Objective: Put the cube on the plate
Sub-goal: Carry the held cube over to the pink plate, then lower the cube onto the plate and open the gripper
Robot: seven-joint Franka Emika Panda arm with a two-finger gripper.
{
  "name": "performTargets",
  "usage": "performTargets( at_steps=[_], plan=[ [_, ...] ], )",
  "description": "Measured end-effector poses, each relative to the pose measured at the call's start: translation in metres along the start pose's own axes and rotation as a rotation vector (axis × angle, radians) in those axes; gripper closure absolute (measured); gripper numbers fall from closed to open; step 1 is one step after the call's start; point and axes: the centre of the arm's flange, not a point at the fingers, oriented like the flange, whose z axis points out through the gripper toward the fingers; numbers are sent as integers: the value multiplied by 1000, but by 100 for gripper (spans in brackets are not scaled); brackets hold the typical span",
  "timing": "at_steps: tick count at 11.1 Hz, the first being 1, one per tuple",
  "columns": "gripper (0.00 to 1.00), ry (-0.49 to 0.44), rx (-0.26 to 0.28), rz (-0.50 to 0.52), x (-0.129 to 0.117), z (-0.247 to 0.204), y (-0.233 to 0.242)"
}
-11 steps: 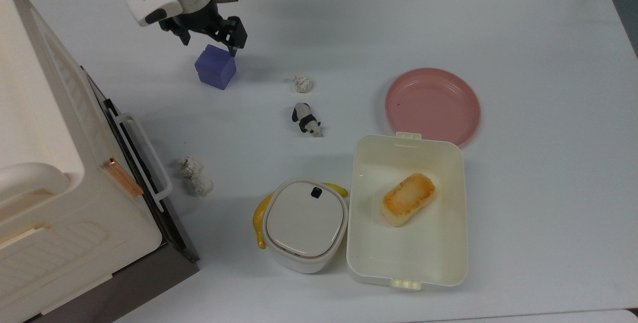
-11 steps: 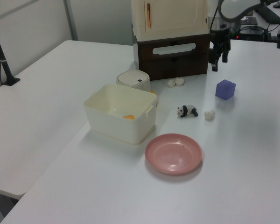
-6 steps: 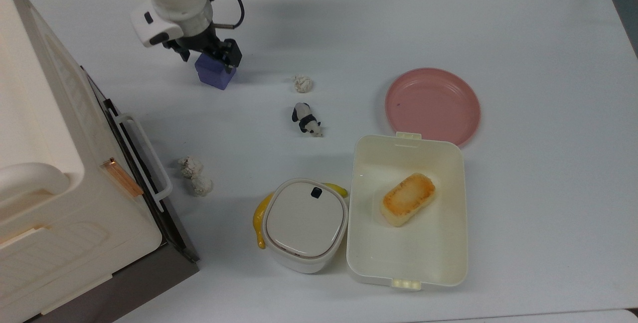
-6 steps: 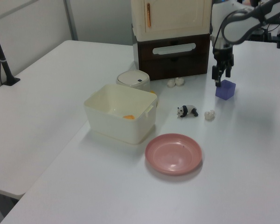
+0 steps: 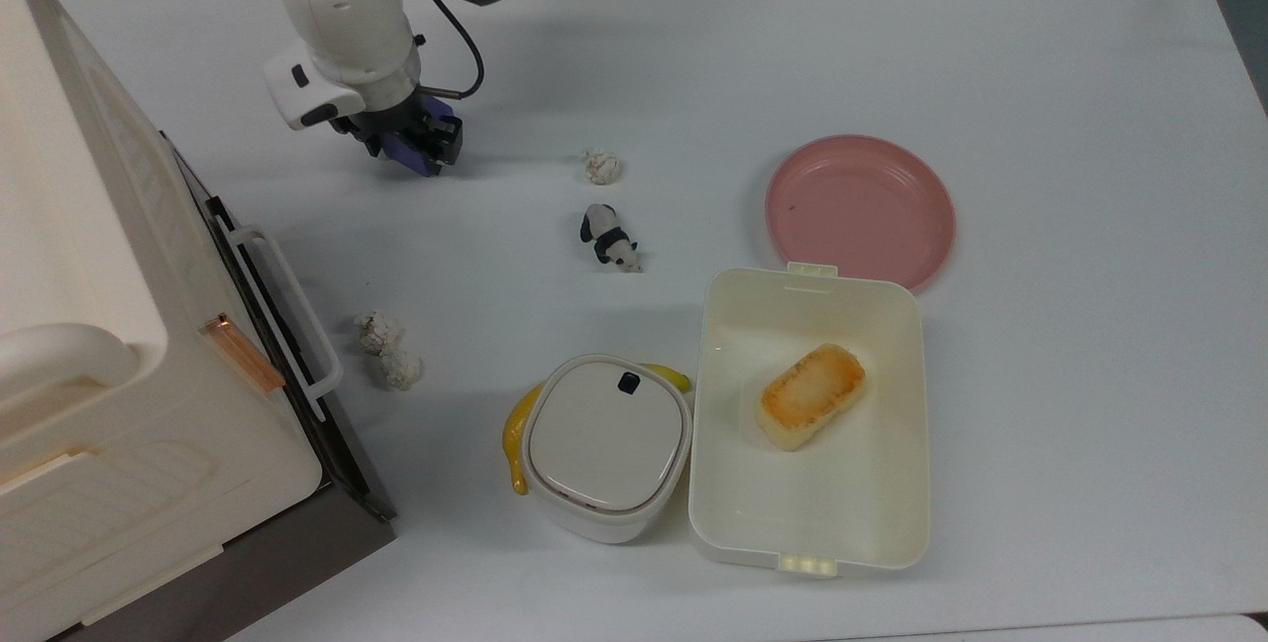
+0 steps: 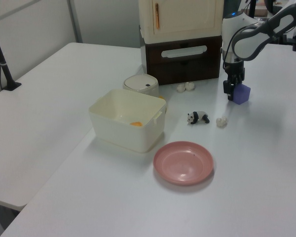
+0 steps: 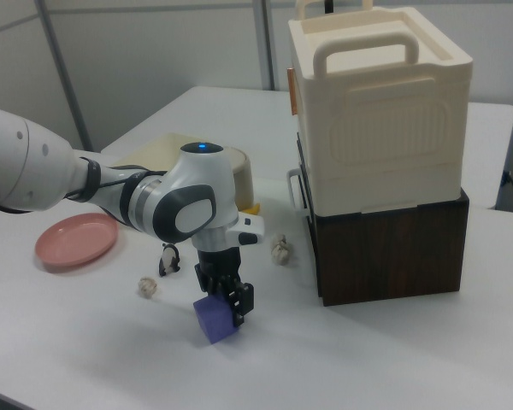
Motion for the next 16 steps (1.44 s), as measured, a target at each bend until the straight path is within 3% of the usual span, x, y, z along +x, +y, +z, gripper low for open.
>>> performTargets(
  at_steps=[1, 3, 5, 7, 9, 12, 14, 15, 16],
  plan=[
    [44, -1, 0, 4, -1, -2, 2],
    [49, -27, -1, 2, 2, -18, -1],
    [49, 8, 35, 41, 17, -68, -26],
    [49, 73, 68, 56, 21, -113, -97],
    [49, 89, 97, 79, -5, -130, -201],
    [49, 69, 111, 118, -59, -125, -337],
    [49, 63, 120, 172, -58, -116, -381],
    [45, 56, 119, 190, -56, -106, -400],
    [33, 55, 110, 204, -57, -96, -418]
  ],
)
